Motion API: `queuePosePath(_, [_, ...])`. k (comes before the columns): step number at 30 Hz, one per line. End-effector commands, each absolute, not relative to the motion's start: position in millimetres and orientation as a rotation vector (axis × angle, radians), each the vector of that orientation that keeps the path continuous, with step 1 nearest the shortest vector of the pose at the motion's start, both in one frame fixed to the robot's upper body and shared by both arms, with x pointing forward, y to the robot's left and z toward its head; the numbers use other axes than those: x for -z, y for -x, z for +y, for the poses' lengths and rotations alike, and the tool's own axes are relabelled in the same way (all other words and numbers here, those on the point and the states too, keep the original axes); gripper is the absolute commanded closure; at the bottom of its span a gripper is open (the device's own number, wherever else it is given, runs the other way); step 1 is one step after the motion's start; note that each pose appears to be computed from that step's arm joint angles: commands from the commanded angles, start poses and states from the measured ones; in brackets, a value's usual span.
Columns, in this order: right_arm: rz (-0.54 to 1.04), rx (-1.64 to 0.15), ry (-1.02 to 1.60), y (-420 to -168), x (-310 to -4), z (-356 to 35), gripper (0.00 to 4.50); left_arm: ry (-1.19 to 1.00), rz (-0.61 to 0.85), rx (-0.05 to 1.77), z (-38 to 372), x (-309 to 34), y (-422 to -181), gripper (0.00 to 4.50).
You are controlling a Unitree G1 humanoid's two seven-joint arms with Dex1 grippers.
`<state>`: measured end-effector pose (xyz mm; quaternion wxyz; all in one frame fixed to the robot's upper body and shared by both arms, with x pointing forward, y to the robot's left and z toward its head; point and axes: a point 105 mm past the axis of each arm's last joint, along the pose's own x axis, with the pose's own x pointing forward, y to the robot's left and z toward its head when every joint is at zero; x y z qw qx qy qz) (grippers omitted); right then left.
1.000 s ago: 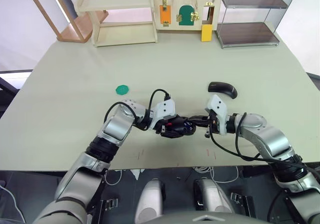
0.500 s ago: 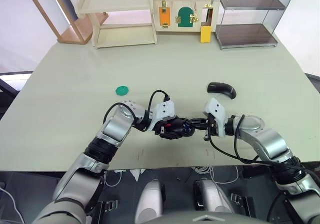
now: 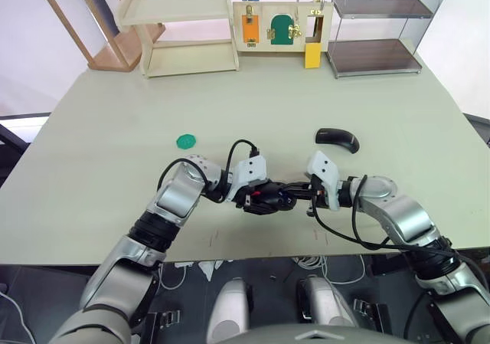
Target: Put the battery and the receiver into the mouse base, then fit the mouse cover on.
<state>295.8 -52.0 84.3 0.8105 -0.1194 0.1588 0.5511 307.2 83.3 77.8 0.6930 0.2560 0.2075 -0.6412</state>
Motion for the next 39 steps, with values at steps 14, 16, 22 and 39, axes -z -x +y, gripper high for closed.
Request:
queuePosePath(14, [0.134, -1.162, 0.223, -291, -104, -71, 4.47, -0.549, 0.621, 1.433, 99, -49, -295, 1.49])
queuePosePath(16, [0.115, -1.145, 0.191, -292, -108, -75, 4.47, -0.549, 0.621, 1.433, 99, -49, -295, 1.49])
queuePosePath(22, [-0.068, -1.178, 0.142, -281, -130, -102, 4.47, -0.551, 0.622, 1.429, 100, -48, -296, 1.49])
queuePosePath(39, [0.0, -1.228, 0.151, -271, -116, -166, 0.51, -0.558, 0.62, 1.403, 104, -48, -299, 1.49])
